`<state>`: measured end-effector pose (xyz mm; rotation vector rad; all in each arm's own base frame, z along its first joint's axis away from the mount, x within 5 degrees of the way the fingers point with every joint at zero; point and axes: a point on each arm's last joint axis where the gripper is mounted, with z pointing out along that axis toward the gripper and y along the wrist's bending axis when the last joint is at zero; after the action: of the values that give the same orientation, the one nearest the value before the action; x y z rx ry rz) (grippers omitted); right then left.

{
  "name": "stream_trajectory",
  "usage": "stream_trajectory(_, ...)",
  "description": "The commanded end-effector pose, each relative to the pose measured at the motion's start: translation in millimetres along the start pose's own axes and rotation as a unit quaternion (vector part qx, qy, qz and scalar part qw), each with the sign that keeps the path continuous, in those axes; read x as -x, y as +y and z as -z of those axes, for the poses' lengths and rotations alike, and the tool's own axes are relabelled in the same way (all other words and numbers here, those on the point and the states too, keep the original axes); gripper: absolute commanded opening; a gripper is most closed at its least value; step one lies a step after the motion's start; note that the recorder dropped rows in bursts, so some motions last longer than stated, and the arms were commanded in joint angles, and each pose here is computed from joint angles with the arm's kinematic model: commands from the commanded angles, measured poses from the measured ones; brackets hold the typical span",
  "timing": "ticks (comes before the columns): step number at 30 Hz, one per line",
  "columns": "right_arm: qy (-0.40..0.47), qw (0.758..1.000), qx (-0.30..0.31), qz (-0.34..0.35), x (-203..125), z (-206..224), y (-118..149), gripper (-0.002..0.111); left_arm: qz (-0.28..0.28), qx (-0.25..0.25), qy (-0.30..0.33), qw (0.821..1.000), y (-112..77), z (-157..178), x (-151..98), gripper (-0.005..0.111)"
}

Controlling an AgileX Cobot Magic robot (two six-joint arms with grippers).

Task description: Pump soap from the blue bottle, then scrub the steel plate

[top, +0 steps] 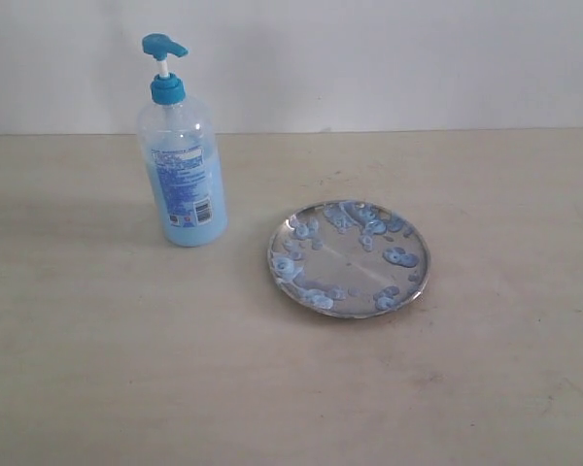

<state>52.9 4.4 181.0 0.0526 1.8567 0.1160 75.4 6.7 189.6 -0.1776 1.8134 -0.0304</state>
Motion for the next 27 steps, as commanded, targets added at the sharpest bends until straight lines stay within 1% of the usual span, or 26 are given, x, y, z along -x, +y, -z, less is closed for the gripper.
stream_trajectory(1,-0.020,0.999,-0.036,0.025,2.5,0.2,-6.5,0.005,0.009,-0.006,-0.004,1.000,-0.8,0.3,-0.4,0.004)
stream_trajectory(4,-0.016,0.998,-0.036,0.045,1.9,0.2,-6.5,0.005,0.009,-0.006,-0.004,1.000,-0.8,0.3,-0.4,0.004)
stream_trajectory(6,-0.015,0.998,-0.035,0.040,1.7,0.1,-6.4,0.005,0.009,-0.006,-0.004,1.000,-0.8,0.3,-0.4,0.004)
stream_trajectory(9,-0.018,1.000,-0.024,0.007,2.0,0.0,-4.4,0.005,0.009,-0.006,-0.004,1.000,-0.8,0.3,-0.4,0.004)
stream_trajectory(27,-0.018,1.000,-0.024,0.006,2.0,0.0,-4.3,0.005,0.013,-0.003,0.000,1.000,-0.2,0.3,-1.0,0.004)
